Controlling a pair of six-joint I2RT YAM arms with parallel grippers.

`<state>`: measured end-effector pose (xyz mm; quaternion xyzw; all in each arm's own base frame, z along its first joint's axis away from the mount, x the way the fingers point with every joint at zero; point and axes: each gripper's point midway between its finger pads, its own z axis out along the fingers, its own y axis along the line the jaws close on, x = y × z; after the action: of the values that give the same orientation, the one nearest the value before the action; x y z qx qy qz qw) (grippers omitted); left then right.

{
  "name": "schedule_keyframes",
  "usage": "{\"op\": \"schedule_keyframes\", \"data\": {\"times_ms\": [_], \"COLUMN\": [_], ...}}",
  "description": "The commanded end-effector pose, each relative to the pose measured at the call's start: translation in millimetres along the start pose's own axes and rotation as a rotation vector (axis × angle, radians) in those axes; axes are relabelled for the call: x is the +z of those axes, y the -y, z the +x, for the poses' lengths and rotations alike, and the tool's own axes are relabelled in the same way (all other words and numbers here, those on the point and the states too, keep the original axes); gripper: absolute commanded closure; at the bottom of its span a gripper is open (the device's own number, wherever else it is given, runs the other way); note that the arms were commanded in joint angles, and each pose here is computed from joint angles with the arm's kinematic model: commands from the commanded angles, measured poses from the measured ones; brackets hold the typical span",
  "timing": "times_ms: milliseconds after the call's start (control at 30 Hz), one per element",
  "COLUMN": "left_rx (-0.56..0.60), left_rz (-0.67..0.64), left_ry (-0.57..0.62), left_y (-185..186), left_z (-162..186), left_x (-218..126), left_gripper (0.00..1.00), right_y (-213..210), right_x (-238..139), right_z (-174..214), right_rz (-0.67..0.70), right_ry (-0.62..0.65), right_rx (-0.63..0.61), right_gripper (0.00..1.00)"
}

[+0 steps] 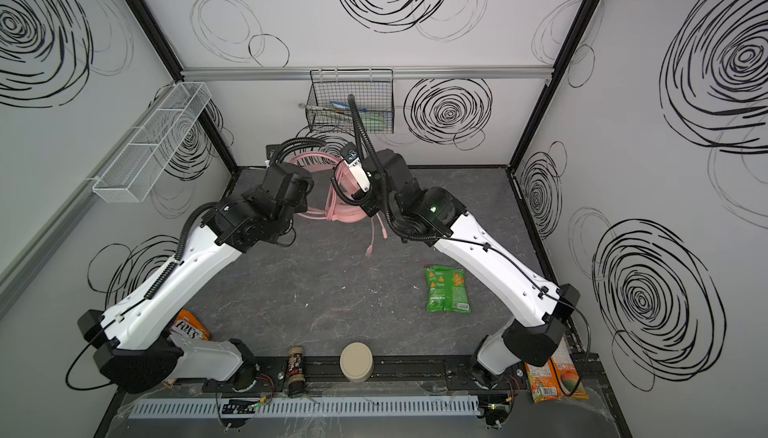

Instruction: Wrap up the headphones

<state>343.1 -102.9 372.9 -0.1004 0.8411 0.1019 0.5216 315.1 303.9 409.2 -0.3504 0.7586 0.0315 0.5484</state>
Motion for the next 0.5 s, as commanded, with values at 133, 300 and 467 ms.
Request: {"op": "schedule_keyframes", "data": {"times_ms": [133, 300, 467], "left_rx": [-0.254, -0.267, -0.275], "left_rz": [-0.115, -0.135, -0.13], "left_ry": [0.192, 0.21, 0.206], "left_y": [-48, -57, -56], "left_z": [-62, -66, -63], "left_x": [-13, -14, -10], "left_gripper": [1.0, 1.0, 1.0], "right_y": [19, 20, 18], "right_x": [-21, -26, -39], "right_z": [-16, -15, -31], "right_rz": [0.156, 0.254, 0.216], "right_ry": [0.02, 0.004, 0.068], "right_rx": [-0.119, -0.214, -0.151], "right_gripper": [1.0, 1.0, 1.0]}}
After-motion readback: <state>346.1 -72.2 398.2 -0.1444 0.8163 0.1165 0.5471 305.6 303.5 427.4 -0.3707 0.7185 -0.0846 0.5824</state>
